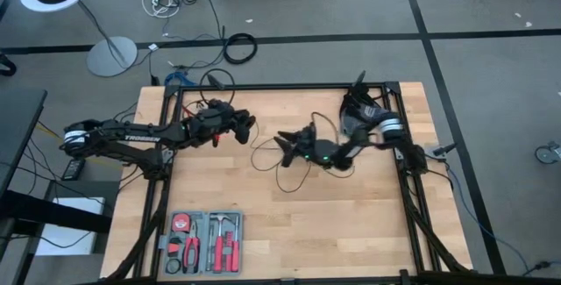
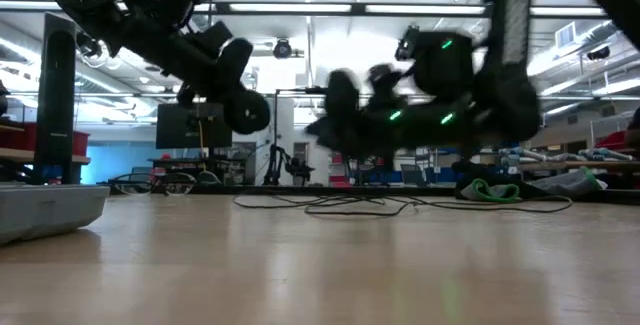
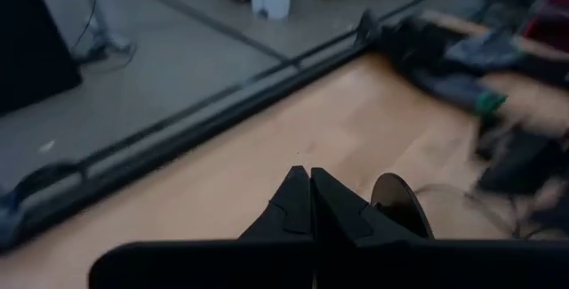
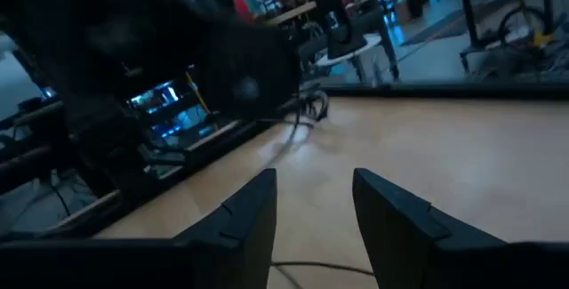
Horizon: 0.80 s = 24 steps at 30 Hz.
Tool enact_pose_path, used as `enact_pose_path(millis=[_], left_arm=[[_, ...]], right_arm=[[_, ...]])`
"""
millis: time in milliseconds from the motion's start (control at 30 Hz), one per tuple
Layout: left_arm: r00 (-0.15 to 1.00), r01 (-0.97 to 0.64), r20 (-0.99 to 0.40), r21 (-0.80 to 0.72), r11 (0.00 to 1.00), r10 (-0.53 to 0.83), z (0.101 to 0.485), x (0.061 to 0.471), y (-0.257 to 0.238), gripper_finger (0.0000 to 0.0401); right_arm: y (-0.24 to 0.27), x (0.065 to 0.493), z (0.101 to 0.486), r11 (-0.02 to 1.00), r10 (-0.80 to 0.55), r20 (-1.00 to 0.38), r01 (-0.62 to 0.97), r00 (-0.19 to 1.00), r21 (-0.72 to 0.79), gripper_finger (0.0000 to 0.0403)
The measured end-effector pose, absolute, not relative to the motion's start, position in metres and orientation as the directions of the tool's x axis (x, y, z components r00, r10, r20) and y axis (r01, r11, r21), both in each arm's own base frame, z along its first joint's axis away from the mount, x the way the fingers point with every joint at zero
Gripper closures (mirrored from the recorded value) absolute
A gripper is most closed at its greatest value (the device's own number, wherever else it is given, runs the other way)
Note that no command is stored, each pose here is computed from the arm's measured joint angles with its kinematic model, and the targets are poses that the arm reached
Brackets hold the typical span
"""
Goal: Coil cords
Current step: Coil the black wire onto the black spool
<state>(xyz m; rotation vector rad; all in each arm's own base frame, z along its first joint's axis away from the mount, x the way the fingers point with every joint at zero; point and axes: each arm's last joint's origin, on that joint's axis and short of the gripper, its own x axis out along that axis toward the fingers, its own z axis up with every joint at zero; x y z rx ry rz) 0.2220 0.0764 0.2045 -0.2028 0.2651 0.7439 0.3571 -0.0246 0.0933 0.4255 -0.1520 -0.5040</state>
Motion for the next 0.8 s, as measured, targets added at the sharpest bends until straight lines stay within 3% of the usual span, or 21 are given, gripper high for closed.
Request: enact_pose_path(millis=[267, 800], left_arm=[[0.749, -0.651, -0.246, -0.105, 0.752, 0.615, 0.211, 0.225, 0.075, 0.0401], [0.776, -0.625, -0.204, -0.125, 0.771, 0.596, 0.216, 0.227, 0.073, 0.0401]], right_arm=[[-0.026, 0.414, 0.075, 0.819, -0.481, 0.081, 0.415, 0.873, 0.396, 0.0252], [-0.028, 0.416, 0.077, 0.838, -0.439, 0.088, 0.372, 0.894, 0.400, 0.0252]])
